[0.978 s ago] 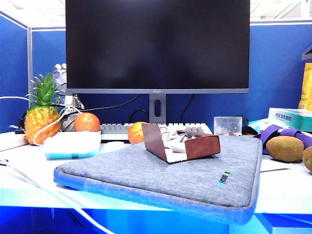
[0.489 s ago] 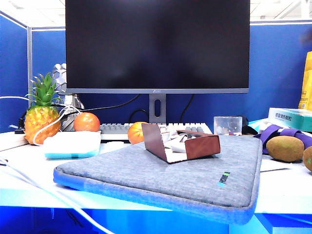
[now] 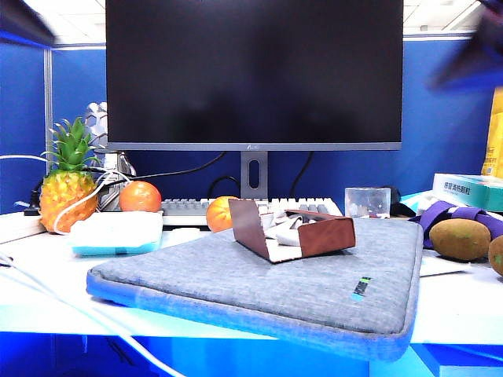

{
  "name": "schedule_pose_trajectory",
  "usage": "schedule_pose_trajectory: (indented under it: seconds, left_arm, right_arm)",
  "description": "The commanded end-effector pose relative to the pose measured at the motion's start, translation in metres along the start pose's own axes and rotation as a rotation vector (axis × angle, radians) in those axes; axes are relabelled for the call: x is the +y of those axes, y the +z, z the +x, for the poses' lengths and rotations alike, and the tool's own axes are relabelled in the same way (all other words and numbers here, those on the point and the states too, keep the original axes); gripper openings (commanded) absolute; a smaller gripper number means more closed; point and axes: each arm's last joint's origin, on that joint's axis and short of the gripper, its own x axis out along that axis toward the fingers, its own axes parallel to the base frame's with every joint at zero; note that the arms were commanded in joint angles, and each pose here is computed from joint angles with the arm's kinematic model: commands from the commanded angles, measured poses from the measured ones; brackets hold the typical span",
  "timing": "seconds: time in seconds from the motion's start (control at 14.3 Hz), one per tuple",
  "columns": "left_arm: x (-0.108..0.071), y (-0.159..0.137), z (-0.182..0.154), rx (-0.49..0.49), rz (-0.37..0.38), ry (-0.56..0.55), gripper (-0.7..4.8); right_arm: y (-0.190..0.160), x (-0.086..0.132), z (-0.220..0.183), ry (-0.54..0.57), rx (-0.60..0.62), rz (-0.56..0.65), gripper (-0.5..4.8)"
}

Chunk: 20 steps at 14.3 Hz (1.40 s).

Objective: Close the glasses case.

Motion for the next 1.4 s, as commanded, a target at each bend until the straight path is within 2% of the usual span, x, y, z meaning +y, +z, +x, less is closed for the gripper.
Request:
schedule_pose_trajectory:
  seconds: [0.07,0.21,0.35,0.42,0.7,0.98,1.4]
  left_arm:
    - [0.003,0.015,0.051,0.144,0.051,-0.139,0.26]
    - [0.005,0.011,0.081,0.219,0.101,-0.195,0.26]
    - [0.005,0.003,0.113,0.297,0.147,-0.229,0.26]
    - [0.004,-0.001,0.125,0.329,0.147,-0.238,0.26]
    - [-0.008,-0.020,0.158,0.390,0.236,-0.309,0.26]
    - [-0.016,-0.032,0.176,0.372,0.276,-0.364,0.26]
    - [-0.019,-0.033,0.205,0.378,0.248,-0.441,0.26]
  right_arm:
    - [0.036,0.013,0.024,0.074,0.046,-0.012,-0.06]
    - [0.042,0.017,0.037,0.131,0.120,-0.007,-0.06]
    - [0.036,0.016,0.047,0.139,0.193,-0.002,-0.06]
    - [0.031,0.014,0.050,0.127,0.233,0.002,-0.06]
    - [0.005,0.005,0.064,0.030,0.440,0.005,-0.06]
    - [0.000,0.004,0.068,0.052,0.473,0.015,-0.06]
    - [0.000,0.005,0.068,0.068,0.474,0.017,-0.06]
